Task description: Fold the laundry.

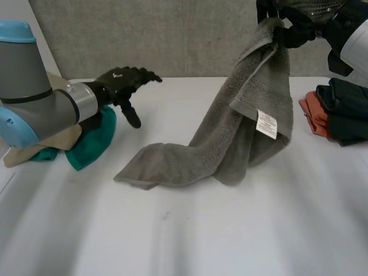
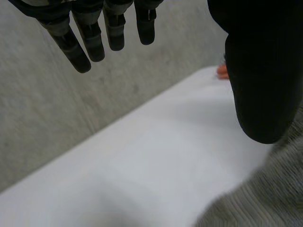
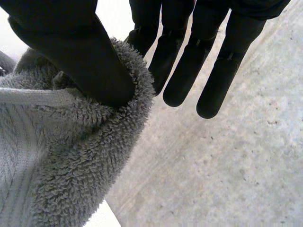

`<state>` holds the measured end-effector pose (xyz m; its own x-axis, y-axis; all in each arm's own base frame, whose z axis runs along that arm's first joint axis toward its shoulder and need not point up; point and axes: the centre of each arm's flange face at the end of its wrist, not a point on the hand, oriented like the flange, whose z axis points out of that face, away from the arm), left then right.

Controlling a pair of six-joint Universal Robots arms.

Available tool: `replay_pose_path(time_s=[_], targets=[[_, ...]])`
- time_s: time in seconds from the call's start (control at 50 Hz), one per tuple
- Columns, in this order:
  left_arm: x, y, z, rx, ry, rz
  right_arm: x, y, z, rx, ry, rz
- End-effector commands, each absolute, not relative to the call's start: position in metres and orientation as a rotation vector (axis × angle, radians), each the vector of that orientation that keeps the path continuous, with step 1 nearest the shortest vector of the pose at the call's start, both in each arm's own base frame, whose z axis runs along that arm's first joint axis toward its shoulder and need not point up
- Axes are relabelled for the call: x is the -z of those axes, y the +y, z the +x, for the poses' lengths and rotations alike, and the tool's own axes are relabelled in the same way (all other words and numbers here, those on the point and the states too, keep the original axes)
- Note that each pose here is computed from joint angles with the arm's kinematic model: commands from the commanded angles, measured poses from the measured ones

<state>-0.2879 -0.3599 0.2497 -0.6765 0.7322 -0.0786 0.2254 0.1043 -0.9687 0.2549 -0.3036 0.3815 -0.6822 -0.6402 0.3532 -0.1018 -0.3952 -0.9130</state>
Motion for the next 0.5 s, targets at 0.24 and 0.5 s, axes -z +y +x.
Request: replay_pose_path(time_s=[0.24,0.5], targets=[[-0.191,-0.331,-0.35,-1.253,-1.817,-1.033,-0.404,-0.275,0.274,2.08,1.316,-1.039],[-0.238,-0.363,-0.346,-1.568,-1.912,-0.822,-0.389,-0.338,0.267,2.208,1.437,-0.877]])
